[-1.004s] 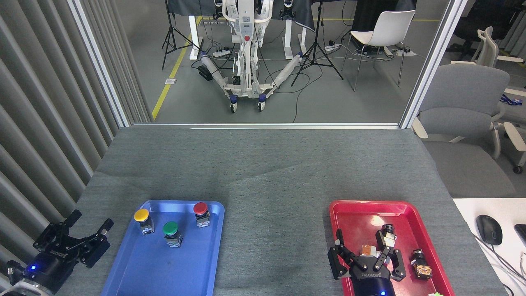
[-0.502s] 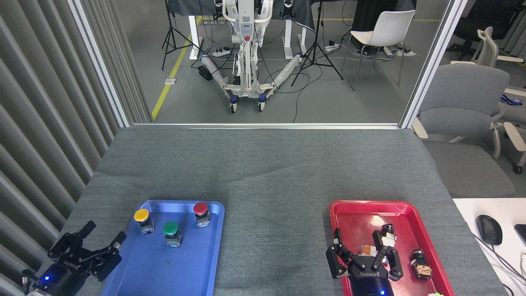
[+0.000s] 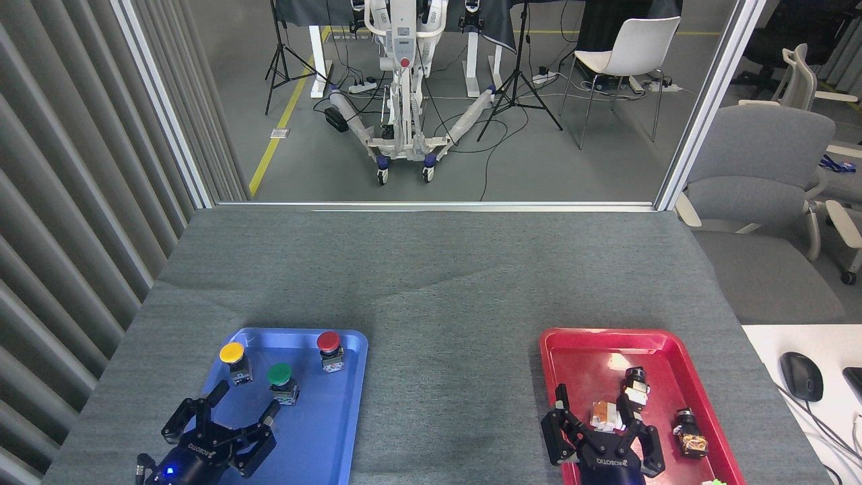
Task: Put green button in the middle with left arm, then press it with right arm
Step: 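Move the left gripper over the green button on the blue tray, then close the left gripper around the green button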
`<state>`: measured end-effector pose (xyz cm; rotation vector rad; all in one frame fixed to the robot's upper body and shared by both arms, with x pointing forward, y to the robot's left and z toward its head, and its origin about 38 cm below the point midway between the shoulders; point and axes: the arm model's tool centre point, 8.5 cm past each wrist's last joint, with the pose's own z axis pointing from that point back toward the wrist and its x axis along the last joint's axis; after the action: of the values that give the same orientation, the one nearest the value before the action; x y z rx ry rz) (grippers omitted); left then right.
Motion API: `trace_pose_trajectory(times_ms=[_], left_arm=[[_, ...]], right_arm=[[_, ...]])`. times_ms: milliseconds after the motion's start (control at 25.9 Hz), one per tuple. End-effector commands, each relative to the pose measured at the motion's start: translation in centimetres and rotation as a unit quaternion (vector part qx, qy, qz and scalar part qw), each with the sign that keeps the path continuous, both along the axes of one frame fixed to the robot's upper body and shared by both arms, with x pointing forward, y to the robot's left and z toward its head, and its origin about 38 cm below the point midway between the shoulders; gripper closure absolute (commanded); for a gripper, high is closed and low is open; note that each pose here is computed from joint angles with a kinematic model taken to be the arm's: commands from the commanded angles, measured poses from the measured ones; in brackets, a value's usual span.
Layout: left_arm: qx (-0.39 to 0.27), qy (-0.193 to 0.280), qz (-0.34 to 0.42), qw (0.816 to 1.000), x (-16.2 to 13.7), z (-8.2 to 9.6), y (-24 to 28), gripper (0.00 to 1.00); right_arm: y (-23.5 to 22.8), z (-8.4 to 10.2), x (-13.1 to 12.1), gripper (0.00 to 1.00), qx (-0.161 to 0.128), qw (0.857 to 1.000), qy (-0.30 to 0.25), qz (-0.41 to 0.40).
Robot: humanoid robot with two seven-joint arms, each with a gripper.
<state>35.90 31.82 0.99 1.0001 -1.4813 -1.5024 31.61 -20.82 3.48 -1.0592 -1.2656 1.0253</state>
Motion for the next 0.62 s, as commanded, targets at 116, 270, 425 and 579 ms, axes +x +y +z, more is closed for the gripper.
trace_pose_trajectory(times_ms=[116,270,425,579], left_arm=[[0.015,0.004,0.043,0.999,0.7,-1.4,-2.0,0.01],[0.011,0.010,0.062,0.998,2.8,-1.4,-1.5,0.01],[0.004,0.031,0.071,0.997,3.3,-2.7,-1.3,0.00],[0.005,0.032,0.061,0.998,3.2,-2.8,-2.1,0.00]], right_arm=[[-0.2,0.9,0.2,0.00,0.026,1.000,-0.011,-0.007],[-0.4,0.7,0.3,0.00,0.047,0.999,-0.004,-0.014],[-0.2,0.5,0.3,0.00,0.050,0.999,0.016,-0.001],[-0.2,0.8,0.3,0.00,0.047,0.999,-0.001,0.015]])
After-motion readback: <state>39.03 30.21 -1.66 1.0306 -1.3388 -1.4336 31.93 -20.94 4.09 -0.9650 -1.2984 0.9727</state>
